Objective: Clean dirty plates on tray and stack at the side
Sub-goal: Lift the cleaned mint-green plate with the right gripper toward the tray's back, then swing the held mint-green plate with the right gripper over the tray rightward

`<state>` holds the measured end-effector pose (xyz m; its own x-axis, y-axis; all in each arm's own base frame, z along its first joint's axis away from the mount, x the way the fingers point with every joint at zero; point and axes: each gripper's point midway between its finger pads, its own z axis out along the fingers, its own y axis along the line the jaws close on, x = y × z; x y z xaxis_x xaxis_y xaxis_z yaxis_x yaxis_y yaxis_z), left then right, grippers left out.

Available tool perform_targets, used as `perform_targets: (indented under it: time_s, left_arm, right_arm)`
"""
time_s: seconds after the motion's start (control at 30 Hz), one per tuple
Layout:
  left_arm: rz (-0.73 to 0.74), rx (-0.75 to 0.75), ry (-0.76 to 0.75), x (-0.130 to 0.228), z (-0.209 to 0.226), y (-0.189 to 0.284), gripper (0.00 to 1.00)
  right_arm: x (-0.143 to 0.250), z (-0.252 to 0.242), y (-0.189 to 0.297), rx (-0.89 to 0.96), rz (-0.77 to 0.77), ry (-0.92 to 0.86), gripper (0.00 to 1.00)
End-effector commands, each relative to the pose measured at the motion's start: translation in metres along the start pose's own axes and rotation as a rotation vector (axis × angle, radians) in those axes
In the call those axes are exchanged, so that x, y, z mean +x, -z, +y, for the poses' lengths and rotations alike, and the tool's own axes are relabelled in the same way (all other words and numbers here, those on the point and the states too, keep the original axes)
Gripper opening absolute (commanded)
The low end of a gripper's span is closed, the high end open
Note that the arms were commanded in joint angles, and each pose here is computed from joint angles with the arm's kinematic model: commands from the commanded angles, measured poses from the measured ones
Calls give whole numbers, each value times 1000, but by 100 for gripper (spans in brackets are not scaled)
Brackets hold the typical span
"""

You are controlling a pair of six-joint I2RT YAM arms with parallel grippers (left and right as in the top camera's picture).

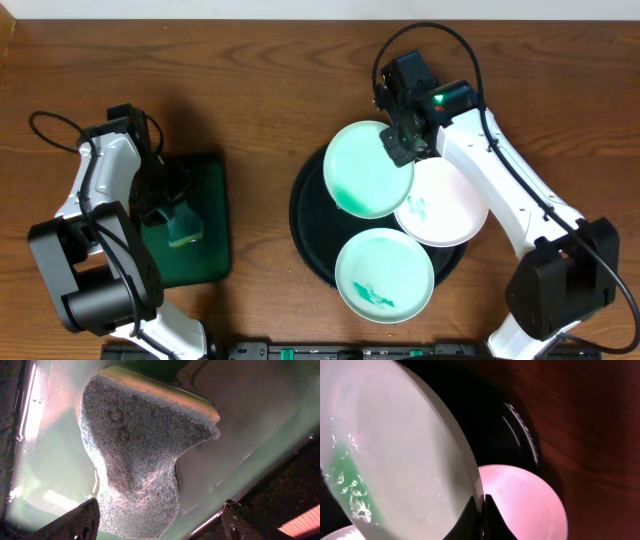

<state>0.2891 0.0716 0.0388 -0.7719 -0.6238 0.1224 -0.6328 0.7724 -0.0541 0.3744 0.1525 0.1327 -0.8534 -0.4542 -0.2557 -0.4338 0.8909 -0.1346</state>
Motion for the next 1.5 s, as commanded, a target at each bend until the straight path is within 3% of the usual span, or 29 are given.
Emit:
perform_targets:
  time_s: [0.0,0.4,0.57,1.03,1.27,1.47]
  left_arm:
    - [-15,4,-9,1,-1,6,79]
    - [-16,5,-9,0,-1,6,79]
    - [-15,5,-9,0,-1,6,79]
    - [-8,2,-8,2,0,6,79]
    - [-5,1,-8,3,0,6,79]
    - [-5,0,-8,3,0,6,79]
  right_arm:
    - [-6,-11,16,54,-39,-15,1]
    - [-19,-15,27,139,-86,20,1]
    - [-25,-16,39,253,-108,58,1]
    - [-36,23,65,417,-180,197,1]
    - [-41,17,92,648,-242,197,1]
    - [-44,40,119,787,-312,281,1]
